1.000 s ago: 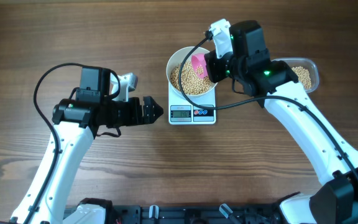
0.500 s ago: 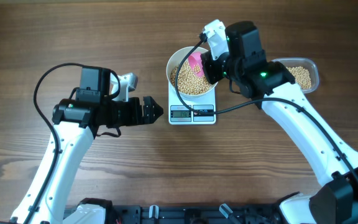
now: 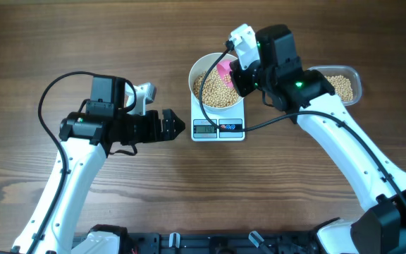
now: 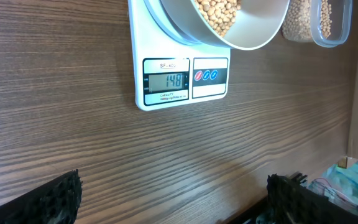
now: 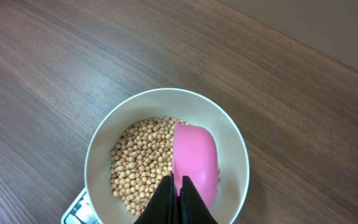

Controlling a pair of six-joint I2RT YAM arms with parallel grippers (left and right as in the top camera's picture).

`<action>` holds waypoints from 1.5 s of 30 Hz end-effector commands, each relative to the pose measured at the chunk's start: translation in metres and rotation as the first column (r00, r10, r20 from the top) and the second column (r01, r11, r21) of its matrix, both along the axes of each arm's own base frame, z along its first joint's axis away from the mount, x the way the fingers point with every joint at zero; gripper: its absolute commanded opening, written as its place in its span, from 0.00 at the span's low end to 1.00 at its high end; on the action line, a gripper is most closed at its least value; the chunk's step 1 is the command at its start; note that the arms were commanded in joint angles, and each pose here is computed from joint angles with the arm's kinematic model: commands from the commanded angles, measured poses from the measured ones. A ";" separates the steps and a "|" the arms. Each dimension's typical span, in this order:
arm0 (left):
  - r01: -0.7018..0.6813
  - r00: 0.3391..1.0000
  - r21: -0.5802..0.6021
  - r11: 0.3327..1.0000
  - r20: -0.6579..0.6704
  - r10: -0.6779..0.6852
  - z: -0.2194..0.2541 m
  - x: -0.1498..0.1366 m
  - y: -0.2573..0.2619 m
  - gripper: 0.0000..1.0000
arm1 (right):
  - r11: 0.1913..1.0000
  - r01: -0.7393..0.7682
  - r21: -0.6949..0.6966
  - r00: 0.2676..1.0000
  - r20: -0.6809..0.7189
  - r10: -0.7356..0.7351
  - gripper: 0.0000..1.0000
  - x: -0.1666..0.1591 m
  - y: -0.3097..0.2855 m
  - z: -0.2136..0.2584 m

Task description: Scoop item into bowl and weigh 150g on scale

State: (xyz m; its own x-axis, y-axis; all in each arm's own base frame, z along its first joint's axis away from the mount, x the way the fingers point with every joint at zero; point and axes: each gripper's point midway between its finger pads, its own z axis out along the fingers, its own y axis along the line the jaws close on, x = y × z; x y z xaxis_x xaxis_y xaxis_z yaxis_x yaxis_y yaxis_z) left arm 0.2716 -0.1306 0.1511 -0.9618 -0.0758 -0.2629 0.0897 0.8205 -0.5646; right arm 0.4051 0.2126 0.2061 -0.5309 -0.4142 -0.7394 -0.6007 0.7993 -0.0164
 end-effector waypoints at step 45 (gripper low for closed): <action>0.007 1.000 -0.015 1.000 0.022 -0.007 0.009 0.004 -0.003 1.00 | 0.999 -0.004 0.049 1.000 -0.007 0.004 0.04 -0.008 0.015 0.009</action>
